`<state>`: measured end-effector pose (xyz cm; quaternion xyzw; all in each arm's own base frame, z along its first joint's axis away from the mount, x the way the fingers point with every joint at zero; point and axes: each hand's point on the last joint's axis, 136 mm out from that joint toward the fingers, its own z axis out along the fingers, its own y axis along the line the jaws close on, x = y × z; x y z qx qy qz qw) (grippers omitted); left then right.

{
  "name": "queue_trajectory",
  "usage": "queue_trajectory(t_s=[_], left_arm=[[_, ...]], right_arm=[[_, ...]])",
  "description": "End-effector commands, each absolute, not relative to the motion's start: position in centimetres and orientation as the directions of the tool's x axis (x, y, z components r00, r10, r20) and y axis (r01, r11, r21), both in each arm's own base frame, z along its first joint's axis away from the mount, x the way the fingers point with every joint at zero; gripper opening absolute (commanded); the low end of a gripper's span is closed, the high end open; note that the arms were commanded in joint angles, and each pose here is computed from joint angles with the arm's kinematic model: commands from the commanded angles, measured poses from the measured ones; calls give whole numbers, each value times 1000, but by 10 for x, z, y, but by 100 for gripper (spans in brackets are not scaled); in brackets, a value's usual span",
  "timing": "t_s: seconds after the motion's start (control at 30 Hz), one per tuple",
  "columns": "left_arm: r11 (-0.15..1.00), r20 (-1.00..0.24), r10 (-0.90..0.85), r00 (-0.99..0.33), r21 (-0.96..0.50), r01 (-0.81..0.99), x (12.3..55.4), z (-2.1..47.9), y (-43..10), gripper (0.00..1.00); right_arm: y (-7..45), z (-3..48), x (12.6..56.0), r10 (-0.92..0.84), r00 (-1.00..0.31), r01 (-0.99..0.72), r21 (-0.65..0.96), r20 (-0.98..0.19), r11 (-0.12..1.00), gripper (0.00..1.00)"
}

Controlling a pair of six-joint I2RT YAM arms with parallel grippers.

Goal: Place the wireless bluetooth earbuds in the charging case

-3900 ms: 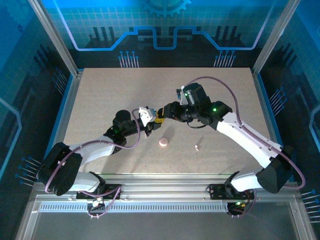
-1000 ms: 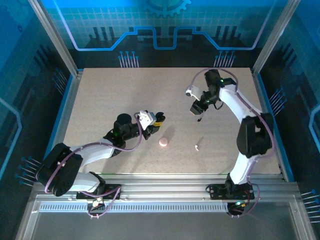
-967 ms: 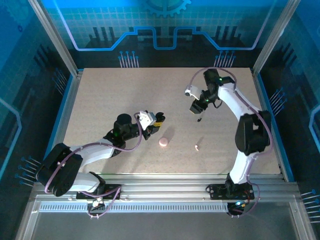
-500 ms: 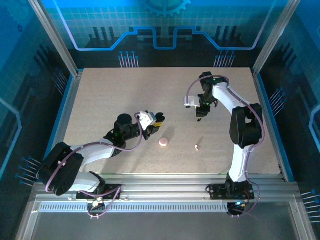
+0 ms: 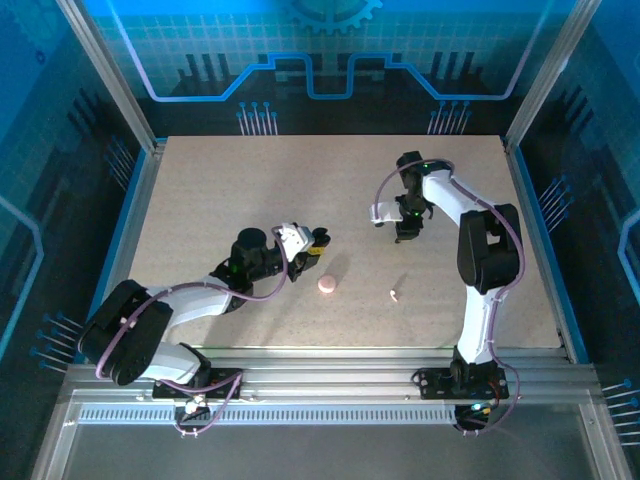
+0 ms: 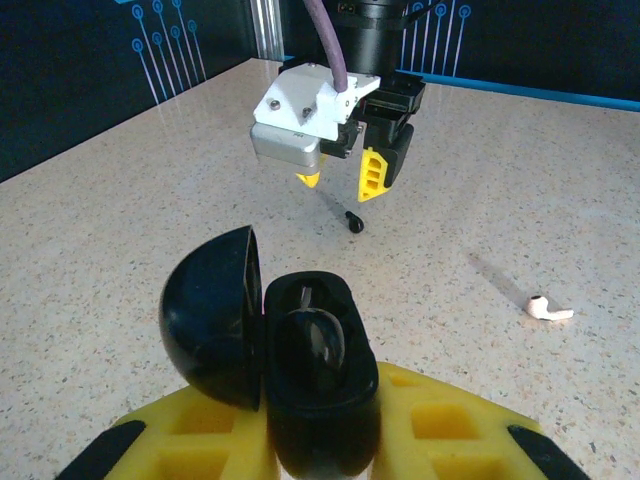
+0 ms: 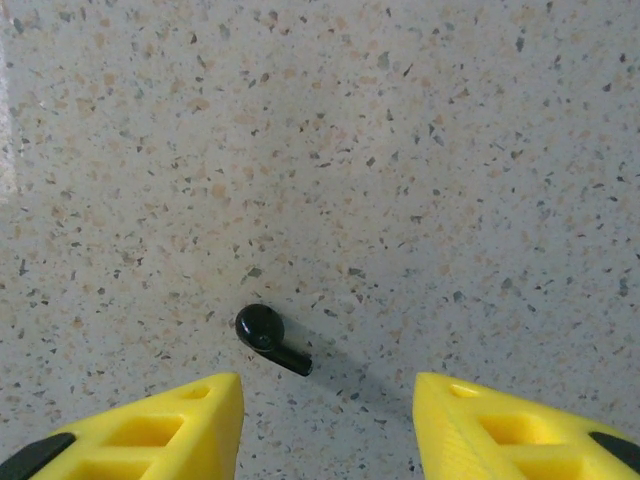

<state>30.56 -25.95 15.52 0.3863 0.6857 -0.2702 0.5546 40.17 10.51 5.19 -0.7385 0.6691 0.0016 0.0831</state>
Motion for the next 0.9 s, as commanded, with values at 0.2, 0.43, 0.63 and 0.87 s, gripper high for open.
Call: queue_trajectory(t_s=[0.2,0.43,0.63,0.87], left_arm=[[562,-967,237,-91,60,825,310,155,-257,22],[564,-966,240,-95,59,824,311,154,-257,22],[559,-966,239,-98,54,827,313,153,-258,22],[555,-966,238,-96,54,830,314,154,-259,22]], right_arm=[[98,25,389,-988,122,-992,-23,-93,-120,48],[93,15,384,-990,107,-994,20,-92,-110,46],[87,8,374,-993,91,-994,61,-77,-96,46],[81,10,361,-995,72,-993,88,-73,-78,45]])
